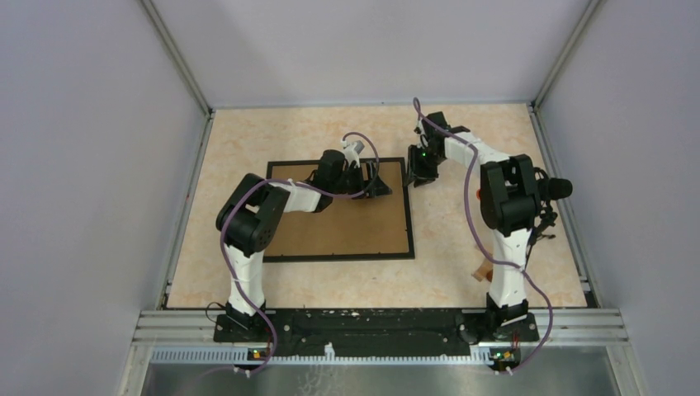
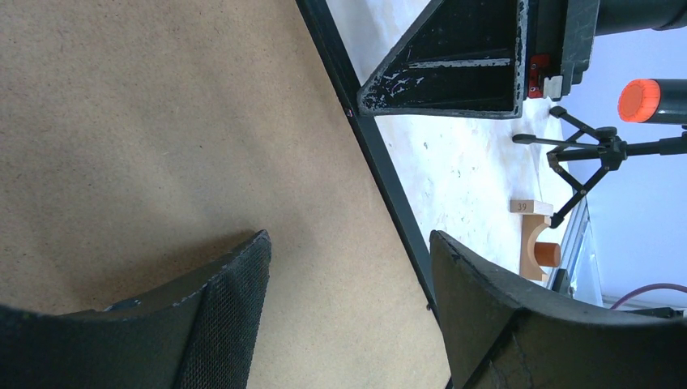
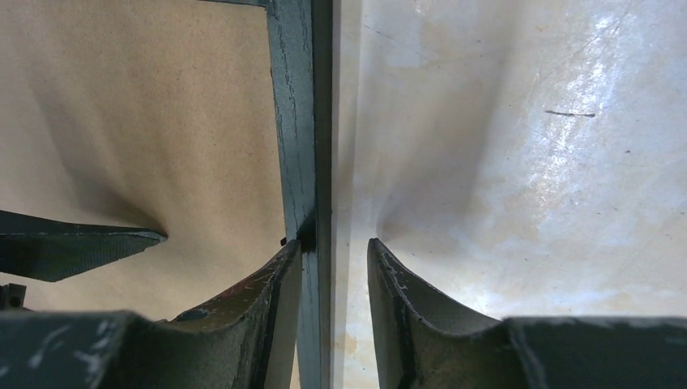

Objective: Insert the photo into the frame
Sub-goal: Install the photo frame at the center of the board, then adjust the photo frame at the center of the board, then install the photo frame at the center of the board.

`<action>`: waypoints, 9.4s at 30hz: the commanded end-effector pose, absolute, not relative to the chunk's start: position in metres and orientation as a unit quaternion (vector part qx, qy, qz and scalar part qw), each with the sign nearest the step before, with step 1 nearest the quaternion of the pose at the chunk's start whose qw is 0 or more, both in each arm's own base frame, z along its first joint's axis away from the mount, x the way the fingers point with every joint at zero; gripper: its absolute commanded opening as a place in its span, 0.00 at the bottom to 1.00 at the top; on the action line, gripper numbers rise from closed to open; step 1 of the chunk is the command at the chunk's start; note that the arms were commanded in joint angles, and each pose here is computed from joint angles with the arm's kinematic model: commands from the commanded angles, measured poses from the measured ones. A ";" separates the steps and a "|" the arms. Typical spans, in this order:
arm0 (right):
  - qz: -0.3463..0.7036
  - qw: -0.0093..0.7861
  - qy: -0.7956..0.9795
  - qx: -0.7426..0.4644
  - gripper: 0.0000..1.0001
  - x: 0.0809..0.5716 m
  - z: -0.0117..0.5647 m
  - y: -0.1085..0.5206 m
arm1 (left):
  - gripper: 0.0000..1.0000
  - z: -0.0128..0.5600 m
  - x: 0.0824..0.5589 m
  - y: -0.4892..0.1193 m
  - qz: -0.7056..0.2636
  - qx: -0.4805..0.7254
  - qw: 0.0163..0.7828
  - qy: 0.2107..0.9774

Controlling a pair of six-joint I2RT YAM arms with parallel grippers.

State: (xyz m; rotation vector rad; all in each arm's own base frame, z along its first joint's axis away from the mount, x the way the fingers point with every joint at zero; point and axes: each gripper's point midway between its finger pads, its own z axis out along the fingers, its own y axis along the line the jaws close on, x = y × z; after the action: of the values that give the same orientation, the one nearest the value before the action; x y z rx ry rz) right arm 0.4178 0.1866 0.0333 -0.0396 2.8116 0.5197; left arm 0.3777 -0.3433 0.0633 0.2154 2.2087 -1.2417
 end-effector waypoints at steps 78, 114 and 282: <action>0.040 0.132 0.989 -0.052 0.11 0.286 -0.028 0.162 | 0.83 0.023 0.242 -0.203 -0.139 -0.199 0.212 0.947; 0.110 0.232 0.956 -0.143 0.49 0.455 0.045 0.247 | 0.94 0.161 0.324 -0.209 -0.396 -0.017 0.361 0.844; -0.097 0.084 0.987 -0.098 0.30 0.322 -0.082 0.283 | 0.85 0.030 0.302 -0.239 -0.389 -0.056 0.237 0.888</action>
State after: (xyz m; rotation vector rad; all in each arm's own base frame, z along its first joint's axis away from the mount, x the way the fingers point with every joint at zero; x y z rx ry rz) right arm 0.3852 0.3088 0.0226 -0.0898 2.7516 0.1617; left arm 0.3158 -0.2483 0.0605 -0.1359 2.3356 -1.1312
